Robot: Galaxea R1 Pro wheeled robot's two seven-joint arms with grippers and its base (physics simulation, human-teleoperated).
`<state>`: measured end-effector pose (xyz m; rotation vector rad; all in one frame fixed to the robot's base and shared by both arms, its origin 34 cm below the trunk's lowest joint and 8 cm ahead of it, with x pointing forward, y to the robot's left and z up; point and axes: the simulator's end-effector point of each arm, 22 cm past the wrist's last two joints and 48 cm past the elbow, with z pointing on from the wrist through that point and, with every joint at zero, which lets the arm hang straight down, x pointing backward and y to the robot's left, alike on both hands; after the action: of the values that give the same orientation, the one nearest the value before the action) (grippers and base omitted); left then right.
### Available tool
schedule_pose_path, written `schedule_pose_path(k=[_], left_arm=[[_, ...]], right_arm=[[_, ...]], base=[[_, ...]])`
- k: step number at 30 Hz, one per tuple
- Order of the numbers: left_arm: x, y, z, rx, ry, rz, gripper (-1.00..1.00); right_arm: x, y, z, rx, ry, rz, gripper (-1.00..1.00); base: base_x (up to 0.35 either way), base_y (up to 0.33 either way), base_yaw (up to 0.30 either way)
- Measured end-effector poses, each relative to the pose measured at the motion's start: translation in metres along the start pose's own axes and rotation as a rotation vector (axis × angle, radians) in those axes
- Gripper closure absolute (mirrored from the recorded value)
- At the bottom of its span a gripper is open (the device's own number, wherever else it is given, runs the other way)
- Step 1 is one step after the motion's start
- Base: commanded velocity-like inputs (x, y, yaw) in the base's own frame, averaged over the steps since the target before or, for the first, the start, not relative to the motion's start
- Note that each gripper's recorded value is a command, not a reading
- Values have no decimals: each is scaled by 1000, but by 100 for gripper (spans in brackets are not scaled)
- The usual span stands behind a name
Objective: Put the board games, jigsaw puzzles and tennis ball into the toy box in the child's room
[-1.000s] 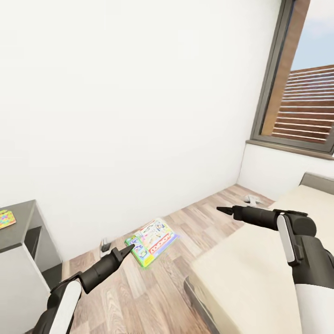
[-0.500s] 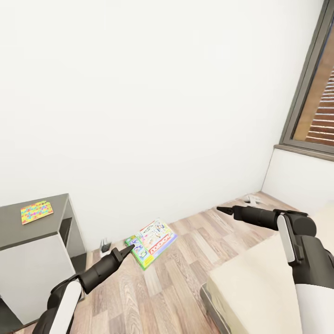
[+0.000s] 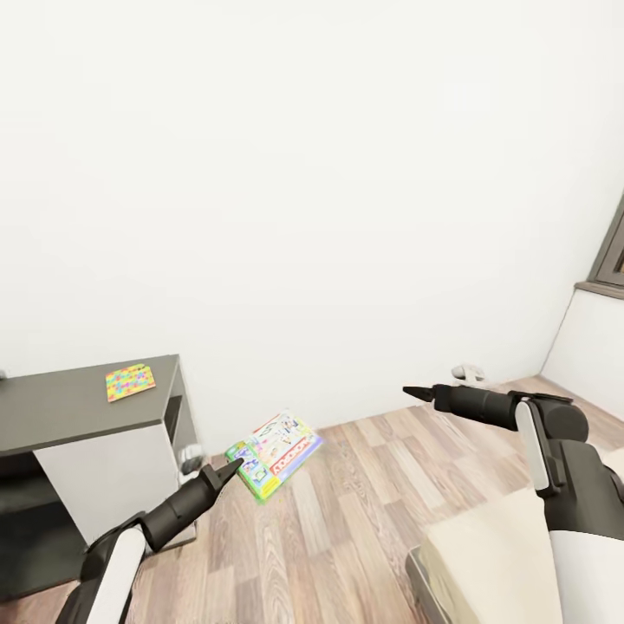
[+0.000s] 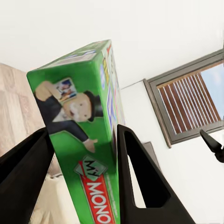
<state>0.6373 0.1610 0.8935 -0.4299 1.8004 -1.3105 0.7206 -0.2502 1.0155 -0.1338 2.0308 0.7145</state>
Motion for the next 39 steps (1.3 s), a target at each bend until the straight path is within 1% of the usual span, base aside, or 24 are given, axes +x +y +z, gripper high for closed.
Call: schedule_pose_path(k=[14, 22, 39], left_arm=[[-14, -8, -7, -20, -20, -25, 100], [-17, -21, -6, -15, -16, -25, 100], [-27, -44, -8, -15, -15, -22, 100]], right_arm=[[-17, 9, -7, 4, 2, 0, -100], [-24, 8, -11, 31, 11, 1, -100], [-42, 17, -21, 38, 13, 1, -100]], base=[[0, 0, 300], [0, 0, 300], [0, 0, 300]])
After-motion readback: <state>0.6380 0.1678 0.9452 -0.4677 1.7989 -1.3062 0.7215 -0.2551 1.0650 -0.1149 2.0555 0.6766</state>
